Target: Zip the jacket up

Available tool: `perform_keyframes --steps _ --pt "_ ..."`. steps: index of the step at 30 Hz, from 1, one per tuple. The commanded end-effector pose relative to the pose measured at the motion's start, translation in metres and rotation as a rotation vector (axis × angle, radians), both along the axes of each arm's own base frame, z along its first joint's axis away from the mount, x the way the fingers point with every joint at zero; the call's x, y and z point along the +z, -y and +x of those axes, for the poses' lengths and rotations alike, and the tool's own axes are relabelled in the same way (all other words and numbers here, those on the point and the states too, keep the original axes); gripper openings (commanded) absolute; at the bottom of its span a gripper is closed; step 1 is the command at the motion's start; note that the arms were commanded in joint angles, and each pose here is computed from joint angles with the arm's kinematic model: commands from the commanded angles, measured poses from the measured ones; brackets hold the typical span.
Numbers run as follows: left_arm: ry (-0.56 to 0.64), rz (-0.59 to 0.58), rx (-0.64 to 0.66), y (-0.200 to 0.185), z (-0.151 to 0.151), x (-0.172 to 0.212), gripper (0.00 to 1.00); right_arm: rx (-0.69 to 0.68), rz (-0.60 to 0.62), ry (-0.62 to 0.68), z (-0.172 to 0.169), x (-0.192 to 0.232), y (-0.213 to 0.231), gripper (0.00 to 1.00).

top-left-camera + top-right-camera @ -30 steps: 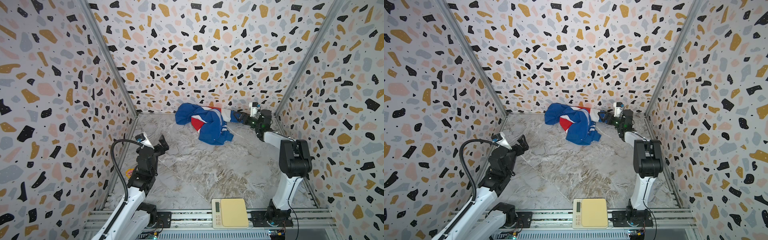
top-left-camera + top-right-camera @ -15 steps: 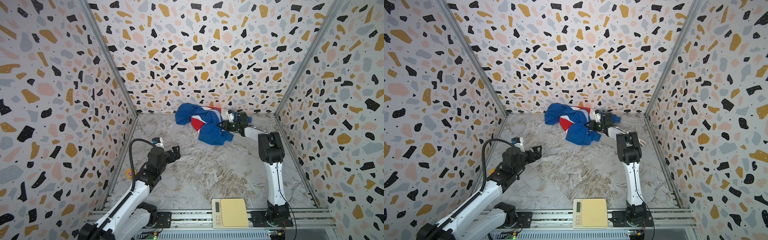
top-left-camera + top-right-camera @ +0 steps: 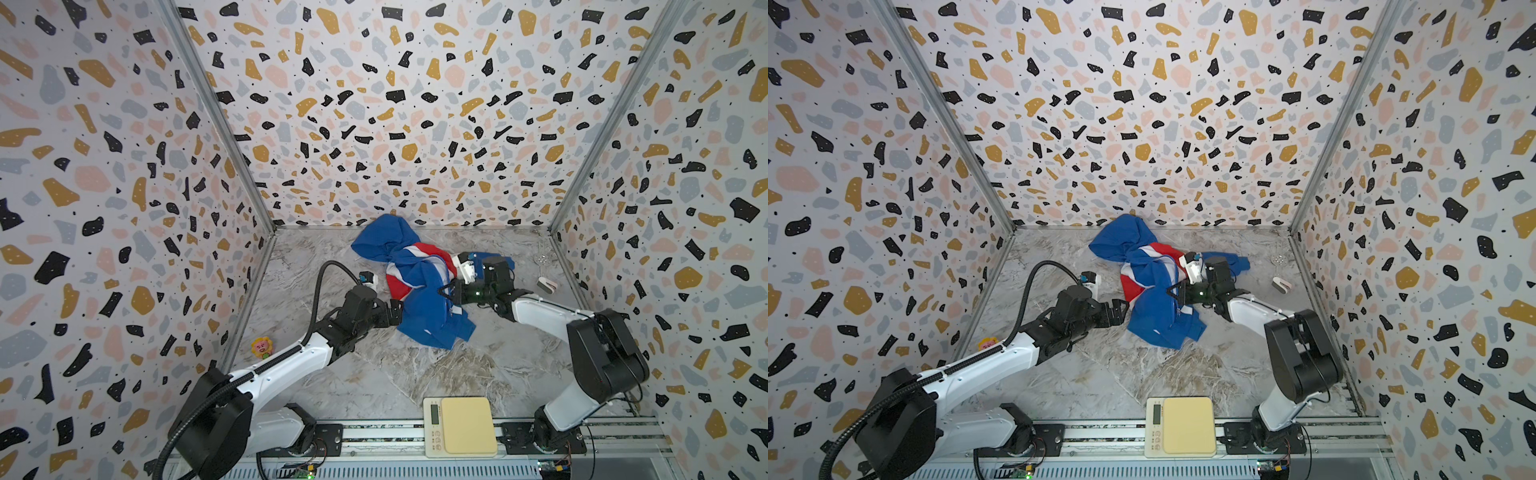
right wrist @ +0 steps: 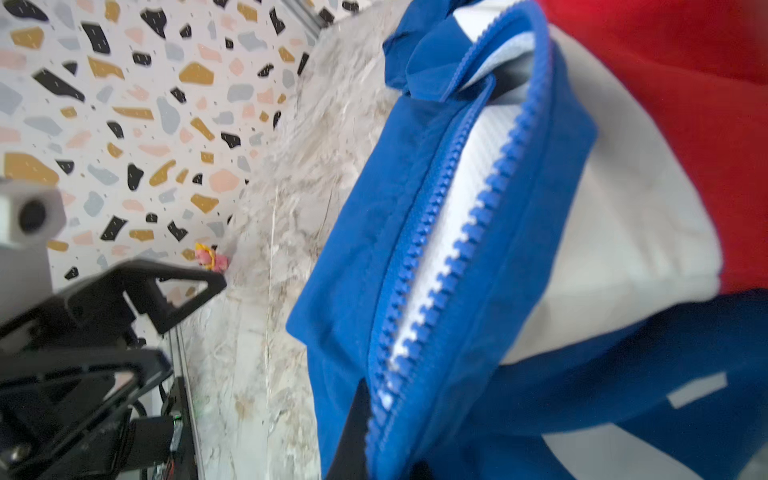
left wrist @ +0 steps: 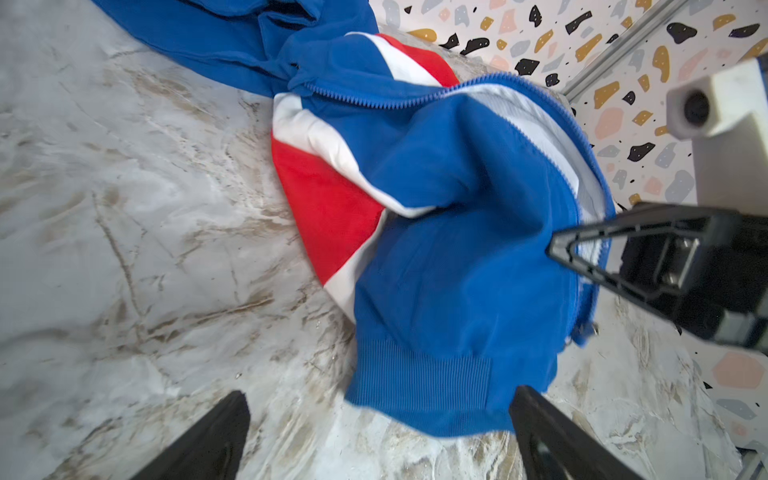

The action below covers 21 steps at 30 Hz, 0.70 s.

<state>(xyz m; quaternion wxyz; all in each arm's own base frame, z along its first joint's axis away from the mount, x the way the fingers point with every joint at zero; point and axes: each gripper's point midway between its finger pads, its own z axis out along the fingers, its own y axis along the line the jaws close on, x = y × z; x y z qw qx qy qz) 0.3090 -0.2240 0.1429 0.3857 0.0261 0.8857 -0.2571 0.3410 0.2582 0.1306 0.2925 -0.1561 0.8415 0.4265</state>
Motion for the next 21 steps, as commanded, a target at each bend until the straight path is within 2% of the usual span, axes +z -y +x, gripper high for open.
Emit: perform_keyframes --steps 1,2,3,5,9,12,14,17,21 --pt "0.052 -0.091 -0.084 0.034 0.003 0.019 1.00 -0.074 -0.033 -0.024 -0.020 -0.009 0.002 0.12" --pt "0.046 -0.106 -0.103 0.040 0.001 0.017 1.00 -0.082 -0.035 -0.031 -0.024 -0.010 0.002 0.20" --pt "0.042 -0.122 -0.126 0.048 -0.002 0.016 1.00 -0.090 -0.040 -0.039 -0.031 -0.010 0.003 0.33" --pt "0.034 -0.147 -0.175 0.061 -0.012 0.016 1.00 -0.096 -0.054 -0.037 -0.040 -0.004 0.006 0.51" --pt "0.027 -0.090 -0.250 0.079 -0.037 0.013 1.00 -0.141 -0.099 0.015 -0.049 0.020 0.024 0.64" --pt "0.010 0.053 -0.244 0.078 -0.052 -0.001 0.99 -0.142 -0.137 0.054 -0.060 0.032 0.035 0.65" --pt "-0.011 0.105 -0.253 0.080 -0.059 -0.010 0.97 -0.141 -0.152 0.062 -0.067 0.034 0.041 0.63" --pt "-0.026 0.141 -0.235 0.078 -0.063 -0.021 0.91 -0.153 -0.159 0.062 -0.077 0.028 0.049 0.52" --pt "-0.038 0.126 -0.218 0.083 -0.059 -0.025 0.87 -0.148 -0.135 0.037 -0.087 0.017 0.050 0.37"
